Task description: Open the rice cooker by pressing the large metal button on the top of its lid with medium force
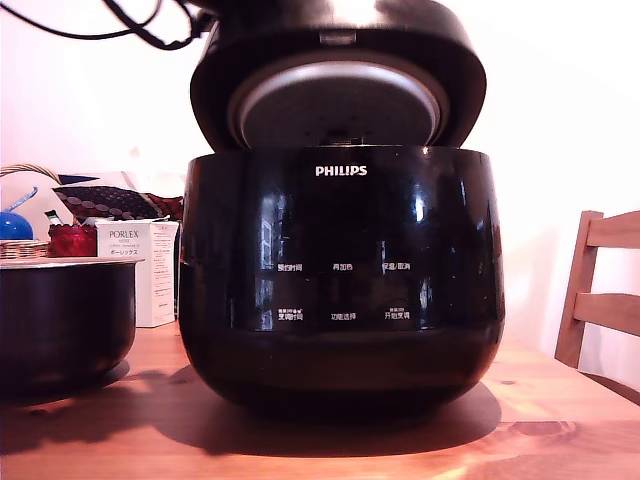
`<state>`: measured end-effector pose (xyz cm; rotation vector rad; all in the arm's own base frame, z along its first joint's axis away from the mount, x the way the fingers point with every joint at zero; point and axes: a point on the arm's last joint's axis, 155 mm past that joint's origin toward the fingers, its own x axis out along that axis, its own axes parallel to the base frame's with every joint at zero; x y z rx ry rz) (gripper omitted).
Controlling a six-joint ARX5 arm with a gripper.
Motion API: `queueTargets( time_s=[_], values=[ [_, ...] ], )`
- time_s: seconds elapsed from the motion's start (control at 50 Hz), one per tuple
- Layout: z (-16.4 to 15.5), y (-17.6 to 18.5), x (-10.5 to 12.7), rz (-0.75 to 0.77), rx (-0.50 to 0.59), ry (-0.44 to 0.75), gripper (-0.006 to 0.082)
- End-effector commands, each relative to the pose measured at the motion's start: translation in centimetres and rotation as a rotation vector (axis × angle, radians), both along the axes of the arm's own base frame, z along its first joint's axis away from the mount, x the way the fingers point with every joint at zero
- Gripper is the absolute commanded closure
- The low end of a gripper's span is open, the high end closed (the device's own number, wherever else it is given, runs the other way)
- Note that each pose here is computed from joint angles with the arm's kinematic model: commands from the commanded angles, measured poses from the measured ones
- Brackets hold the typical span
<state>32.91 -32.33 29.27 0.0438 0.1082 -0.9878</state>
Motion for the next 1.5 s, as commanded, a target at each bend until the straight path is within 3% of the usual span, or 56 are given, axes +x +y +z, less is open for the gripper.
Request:
queueTargets(
  time_s=[0.0, 0.98, 1.26, 1.48],
  values=[
    [-2.1, 0.2, 0.3, 0.006, 0.023, 0.036, 0.0787],
    [2.9, 5.0, 1.4, 0.119, -0.041, -0.060, 0.0787],
    [8.2, 8.2, 0.6, 0.200, -0.118, -0.183, 0.0787],
    [9.9, 10.3, -0.8, 0.237, -0.126, -0.199, 0.0787]
  ],
)
